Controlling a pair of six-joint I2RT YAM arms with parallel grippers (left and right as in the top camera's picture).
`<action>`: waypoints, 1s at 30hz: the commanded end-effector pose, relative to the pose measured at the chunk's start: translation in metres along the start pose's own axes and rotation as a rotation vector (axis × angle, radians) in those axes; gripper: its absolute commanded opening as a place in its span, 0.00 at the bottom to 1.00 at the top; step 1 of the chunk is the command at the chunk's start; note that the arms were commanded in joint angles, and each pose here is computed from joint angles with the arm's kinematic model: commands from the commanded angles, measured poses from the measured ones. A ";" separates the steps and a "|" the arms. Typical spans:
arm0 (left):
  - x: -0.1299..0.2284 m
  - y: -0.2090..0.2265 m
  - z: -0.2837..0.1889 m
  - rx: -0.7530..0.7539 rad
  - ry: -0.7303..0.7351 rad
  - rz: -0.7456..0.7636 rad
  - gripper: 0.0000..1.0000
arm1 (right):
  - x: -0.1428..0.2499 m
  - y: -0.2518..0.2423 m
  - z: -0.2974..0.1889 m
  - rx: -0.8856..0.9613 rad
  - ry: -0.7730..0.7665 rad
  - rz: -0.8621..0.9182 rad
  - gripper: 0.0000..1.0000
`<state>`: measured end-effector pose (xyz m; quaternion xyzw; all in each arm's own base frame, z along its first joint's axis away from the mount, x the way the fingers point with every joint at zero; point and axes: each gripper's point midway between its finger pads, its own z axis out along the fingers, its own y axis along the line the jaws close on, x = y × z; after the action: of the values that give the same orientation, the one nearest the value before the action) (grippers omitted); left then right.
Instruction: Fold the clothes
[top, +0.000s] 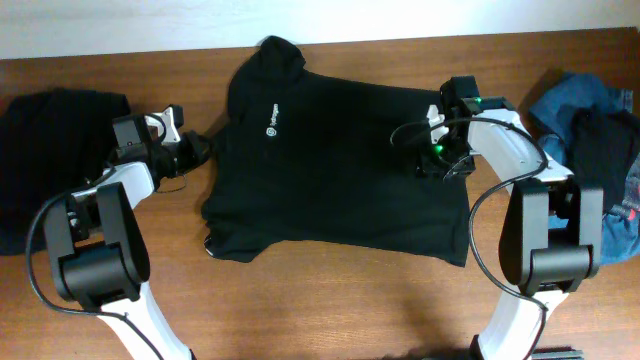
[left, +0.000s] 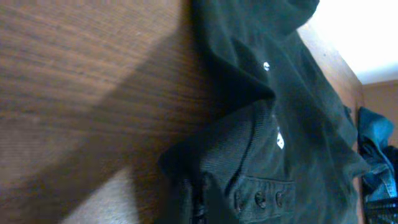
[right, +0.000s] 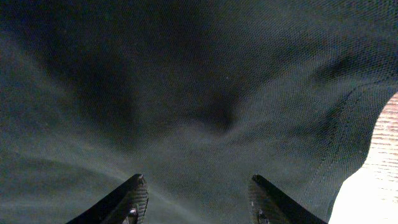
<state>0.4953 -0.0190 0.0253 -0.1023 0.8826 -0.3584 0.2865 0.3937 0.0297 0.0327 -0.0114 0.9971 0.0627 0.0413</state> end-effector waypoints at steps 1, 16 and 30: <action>-0.001 -0.004 0.003 0.048 0.000 0.007 0.00 | 0.002 -0.007 -0.001 0.039 0.002 0.002 0.57; -0.034 -0.033 -0.011 0.065 0.020 0.030 0.00 | 0.001 -0.010 0.002 0.050 0.002 0.002 0.49; -0.011 -0.045 0.012 -0.294 0.107 0.258 0.00 | 0.009 -0.013 0.028 0.051 0.065 -0.006 0.39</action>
<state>0.4989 -0.0535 0.0331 -0.0376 0.9410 -0.2474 0.2281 0.3912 0.0232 0.0096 -0.0118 0.9988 0.0436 0.0175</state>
